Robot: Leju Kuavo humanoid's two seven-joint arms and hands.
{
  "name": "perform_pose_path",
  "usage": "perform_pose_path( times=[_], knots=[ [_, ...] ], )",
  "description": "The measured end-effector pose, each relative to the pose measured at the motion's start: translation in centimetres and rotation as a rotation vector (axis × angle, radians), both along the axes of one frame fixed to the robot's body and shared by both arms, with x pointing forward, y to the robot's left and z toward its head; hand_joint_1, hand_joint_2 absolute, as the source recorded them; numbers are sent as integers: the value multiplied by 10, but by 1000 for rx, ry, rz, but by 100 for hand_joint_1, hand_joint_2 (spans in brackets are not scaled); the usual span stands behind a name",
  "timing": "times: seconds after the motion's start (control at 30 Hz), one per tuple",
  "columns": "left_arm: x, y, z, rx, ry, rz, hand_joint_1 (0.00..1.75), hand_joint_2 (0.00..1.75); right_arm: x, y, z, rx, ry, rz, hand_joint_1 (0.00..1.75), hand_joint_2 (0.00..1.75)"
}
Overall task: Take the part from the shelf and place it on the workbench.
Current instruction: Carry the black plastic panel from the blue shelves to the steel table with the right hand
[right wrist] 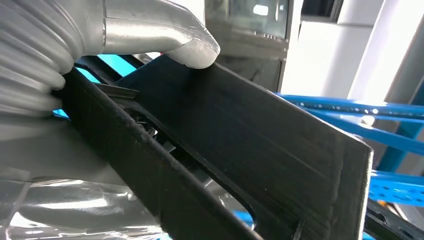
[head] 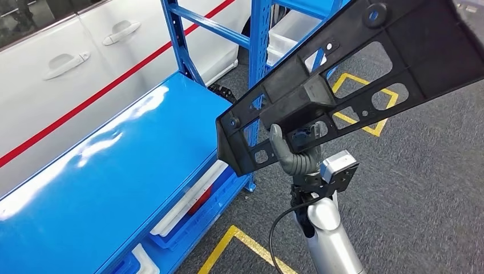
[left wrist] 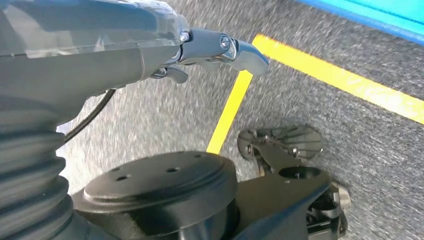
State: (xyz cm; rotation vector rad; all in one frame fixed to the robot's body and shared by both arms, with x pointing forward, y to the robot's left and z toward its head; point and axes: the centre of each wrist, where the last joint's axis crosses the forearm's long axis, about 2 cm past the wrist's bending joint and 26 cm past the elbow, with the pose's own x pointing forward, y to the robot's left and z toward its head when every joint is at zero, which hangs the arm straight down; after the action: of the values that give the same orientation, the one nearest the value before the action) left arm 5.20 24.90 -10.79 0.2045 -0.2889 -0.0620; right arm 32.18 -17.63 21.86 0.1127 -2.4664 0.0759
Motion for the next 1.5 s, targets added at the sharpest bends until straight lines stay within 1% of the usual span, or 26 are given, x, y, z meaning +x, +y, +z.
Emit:
perform_pose_path(
  times=[0.47, 0.77, 0.97, 1.2, 1.3, 1.5],
  knots=[
    [3, 6, 0, 15, -3, -43, 0, 175, -8, -10, -19, 20, 53, -53, 168, 175],
    [1, 16, -1, 39, -3, -70, 0, 175, -21, -14, -37, 34, 95, -69, 168, 175],
    [4, 21, -1, 51, -9, -97, 0, 175, -25, -18, -37, 48, 94, -83, 168, 175],
    [4, 25, -1, 63, -16, -95, 0, 175, -27, -18, -37, 48, 93, -75, 168, 175],
    [4, 25, -1, 64, -21, -101, 0, 175, -27, -17, -35, 48, 75, -79, 168, 175],
    [7, 25, -1, 53, -20, -134, 0, 175, -37, -17, -25, 25, 13, -131, 168, 175]
  ],
)
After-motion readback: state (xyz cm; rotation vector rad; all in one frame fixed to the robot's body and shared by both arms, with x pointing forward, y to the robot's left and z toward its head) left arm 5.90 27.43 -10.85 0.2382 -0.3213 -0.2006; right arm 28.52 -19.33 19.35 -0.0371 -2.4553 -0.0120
